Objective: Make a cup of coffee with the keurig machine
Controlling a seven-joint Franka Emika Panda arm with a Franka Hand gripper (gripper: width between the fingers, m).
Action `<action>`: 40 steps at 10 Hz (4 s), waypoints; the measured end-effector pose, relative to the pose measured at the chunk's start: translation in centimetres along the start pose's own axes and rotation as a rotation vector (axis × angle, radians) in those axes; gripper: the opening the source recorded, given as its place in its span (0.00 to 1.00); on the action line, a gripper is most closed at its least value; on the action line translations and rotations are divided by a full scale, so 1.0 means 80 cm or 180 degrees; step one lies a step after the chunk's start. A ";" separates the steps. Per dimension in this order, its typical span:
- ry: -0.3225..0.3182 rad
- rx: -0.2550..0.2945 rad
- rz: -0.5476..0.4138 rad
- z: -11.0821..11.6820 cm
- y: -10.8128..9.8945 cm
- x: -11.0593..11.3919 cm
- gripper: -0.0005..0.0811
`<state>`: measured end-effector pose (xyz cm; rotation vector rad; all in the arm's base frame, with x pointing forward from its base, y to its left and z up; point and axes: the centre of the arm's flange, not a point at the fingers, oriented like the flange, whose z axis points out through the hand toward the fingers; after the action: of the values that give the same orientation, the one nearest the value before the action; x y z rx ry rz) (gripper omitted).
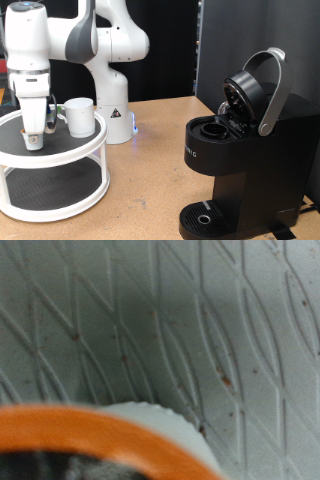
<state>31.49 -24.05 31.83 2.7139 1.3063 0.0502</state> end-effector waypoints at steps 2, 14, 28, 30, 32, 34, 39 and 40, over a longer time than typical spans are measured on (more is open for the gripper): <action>0.0030 0.0071 0.0020 -0.003 0.001 -0.001 0.54; 0.0523 0.0621 0.0125 -0.142 0.026 -0.003 0.17; 0.1413 0.0986 0.1005 -0.194 -0.002 0.196 0.17; 0.1317 0.1227 0.0902 -0.192 -0.012 0.205 0.17; 0.1298 0.1381 0.0758 -0.199 -0.016 0.238 0.17; 0.1313 0.1305 0.0823 -0.206 -0.012 0.274 0.17; 0.1201 0.1362 0.0670 -0.200 -0.024 0.296 0.17; 0.1171 0.1369 0.0642 -0.201 -0.025 0.311 0.17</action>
<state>44.12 -1.73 46.83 3.3236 1.2359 0.3408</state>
